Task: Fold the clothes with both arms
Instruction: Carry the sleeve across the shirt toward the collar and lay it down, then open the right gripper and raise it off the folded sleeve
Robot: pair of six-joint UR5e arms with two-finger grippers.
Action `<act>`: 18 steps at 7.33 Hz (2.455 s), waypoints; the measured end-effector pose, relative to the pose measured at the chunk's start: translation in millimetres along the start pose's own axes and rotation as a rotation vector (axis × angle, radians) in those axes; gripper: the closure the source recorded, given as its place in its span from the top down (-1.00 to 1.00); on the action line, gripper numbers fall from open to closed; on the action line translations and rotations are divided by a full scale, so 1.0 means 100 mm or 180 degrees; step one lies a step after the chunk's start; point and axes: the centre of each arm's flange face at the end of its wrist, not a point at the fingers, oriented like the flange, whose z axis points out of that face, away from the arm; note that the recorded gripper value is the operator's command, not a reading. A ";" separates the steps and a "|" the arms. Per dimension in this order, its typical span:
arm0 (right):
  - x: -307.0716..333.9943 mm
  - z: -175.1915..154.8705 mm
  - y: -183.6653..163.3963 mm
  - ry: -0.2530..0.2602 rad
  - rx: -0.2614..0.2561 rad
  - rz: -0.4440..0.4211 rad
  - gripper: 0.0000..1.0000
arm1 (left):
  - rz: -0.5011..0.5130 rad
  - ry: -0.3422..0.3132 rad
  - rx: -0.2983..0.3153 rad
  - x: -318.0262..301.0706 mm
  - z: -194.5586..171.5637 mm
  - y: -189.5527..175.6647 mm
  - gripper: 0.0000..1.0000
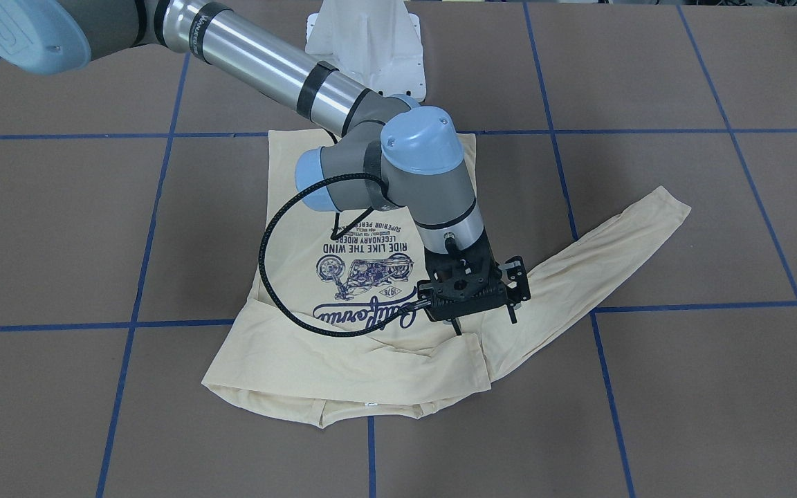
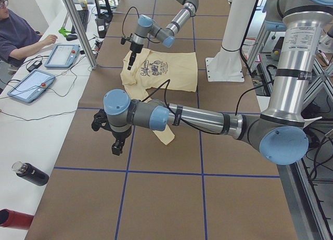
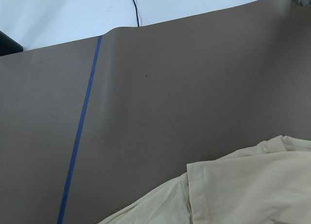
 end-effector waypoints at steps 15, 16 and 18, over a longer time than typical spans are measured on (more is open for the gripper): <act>2.54 -1.54 0.19 0.1131 -0.1069 0.0154 1.00 | -0.1368 -0.0113 0.0233 1.84 2.20 1.42 0.88; 2.53 -1.54 0.19 0.1124 -0.1071 0.0153 1.00 | -0.1360 -0.0161 0.0187 1.81 2.30 1.47 0.79; 2.53 -1.55 0.18 0.1120 -0.1070 0.0153 1.00 | -0.1328 -0.0194 0.0120 1.81 2.40 1.54 0.72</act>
